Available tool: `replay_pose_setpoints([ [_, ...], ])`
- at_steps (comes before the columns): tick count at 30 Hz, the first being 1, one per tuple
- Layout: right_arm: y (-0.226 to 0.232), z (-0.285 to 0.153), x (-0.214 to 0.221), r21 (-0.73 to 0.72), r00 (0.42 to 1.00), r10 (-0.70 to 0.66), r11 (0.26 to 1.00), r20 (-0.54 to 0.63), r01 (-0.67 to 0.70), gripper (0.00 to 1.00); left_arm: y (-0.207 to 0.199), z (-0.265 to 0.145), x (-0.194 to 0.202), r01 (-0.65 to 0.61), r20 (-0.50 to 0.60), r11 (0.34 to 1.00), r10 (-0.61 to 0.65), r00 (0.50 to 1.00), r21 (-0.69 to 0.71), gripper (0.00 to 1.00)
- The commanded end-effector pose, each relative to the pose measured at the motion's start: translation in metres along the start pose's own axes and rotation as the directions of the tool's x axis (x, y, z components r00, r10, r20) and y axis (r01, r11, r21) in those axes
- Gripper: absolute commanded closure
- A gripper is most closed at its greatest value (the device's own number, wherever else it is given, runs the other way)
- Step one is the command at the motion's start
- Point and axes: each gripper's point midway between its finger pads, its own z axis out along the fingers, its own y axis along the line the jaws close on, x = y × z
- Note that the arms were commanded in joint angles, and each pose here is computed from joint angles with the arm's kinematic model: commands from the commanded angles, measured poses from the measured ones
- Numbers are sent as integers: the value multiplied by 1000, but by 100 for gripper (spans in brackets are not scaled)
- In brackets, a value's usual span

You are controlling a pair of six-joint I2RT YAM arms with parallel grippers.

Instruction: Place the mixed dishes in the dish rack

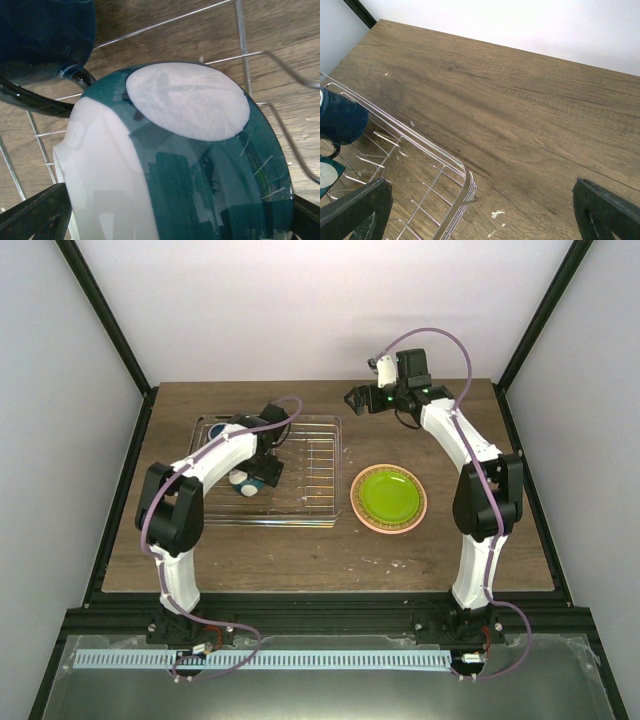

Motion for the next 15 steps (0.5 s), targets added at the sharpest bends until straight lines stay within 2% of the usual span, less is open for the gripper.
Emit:
replay_pose_setpoints([
  [1, 3, -15, -10, 10, 999, -25, 1000, 27, 24, 0, -87, 30, 19, 10, -120, 921, 40, 992, 388, 0],
  [15, 1, -11, -9, 7, 999, -25, 1000, 21, 25, 0, -71, 44, 27, 4, -161, 958, 44, 986, 287, 0],
])
